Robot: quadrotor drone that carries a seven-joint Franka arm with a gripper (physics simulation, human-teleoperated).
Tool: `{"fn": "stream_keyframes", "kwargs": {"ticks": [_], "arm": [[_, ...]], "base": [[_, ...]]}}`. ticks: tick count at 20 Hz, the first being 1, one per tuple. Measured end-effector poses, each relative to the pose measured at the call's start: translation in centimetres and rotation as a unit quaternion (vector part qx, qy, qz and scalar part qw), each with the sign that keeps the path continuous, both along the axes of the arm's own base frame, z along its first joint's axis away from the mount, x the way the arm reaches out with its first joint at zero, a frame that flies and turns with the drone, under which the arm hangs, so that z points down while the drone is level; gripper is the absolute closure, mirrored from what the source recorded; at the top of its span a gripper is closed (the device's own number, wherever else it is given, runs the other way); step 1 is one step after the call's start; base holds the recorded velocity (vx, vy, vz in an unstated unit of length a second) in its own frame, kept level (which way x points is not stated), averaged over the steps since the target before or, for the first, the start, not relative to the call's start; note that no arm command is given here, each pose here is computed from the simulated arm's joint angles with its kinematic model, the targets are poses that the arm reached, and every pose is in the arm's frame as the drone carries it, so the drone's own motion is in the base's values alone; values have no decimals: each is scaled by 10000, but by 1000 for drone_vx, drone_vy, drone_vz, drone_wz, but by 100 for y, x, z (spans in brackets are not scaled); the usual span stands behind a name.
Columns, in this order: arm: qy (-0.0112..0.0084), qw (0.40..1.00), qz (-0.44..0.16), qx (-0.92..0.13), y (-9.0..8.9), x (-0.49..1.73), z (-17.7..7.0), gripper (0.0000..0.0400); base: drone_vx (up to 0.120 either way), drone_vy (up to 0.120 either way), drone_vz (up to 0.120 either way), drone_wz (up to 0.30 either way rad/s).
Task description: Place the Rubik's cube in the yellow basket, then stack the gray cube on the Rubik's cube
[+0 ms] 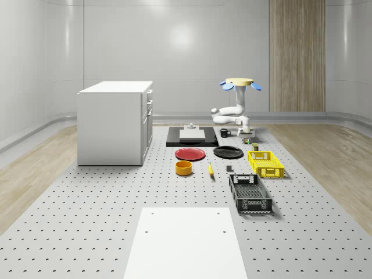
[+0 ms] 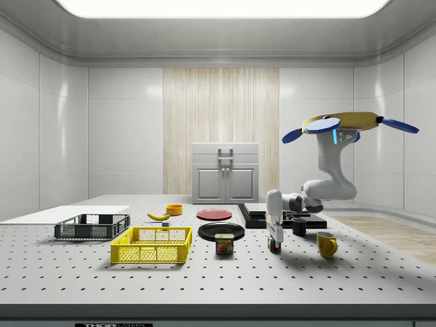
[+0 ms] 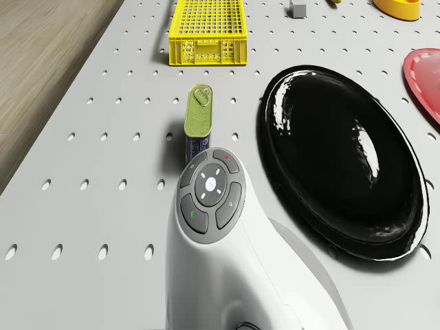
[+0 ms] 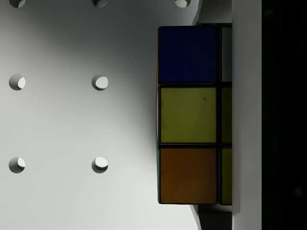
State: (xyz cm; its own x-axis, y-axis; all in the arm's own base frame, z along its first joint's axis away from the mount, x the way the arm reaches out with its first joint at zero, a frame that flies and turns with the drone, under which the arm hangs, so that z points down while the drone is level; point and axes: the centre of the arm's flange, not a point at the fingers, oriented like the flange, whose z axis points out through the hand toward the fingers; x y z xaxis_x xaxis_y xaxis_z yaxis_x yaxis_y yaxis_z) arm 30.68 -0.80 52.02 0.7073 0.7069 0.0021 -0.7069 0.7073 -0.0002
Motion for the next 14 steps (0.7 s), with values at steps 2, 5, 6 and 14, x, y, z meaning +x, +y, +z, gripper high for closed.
{"fn": "stream_keyframes", "kwargs": {"ticks": [2, 5, 6, 14], "arm": [[0, 10000, 0, 0, 0, 0, 2, 68], [0, 10000, 0, 0, 0, 0, -14, 72], [0, 10000, 0, 0, 0, 0, -35, 73], [1, 10000, 0, 1, 0, 0, -310, 75]], "base": [[0, 0, 0, 0], [0, 0, 0, 0], [0, 0, 0, 0], [15, 0, 75, 0]]}}
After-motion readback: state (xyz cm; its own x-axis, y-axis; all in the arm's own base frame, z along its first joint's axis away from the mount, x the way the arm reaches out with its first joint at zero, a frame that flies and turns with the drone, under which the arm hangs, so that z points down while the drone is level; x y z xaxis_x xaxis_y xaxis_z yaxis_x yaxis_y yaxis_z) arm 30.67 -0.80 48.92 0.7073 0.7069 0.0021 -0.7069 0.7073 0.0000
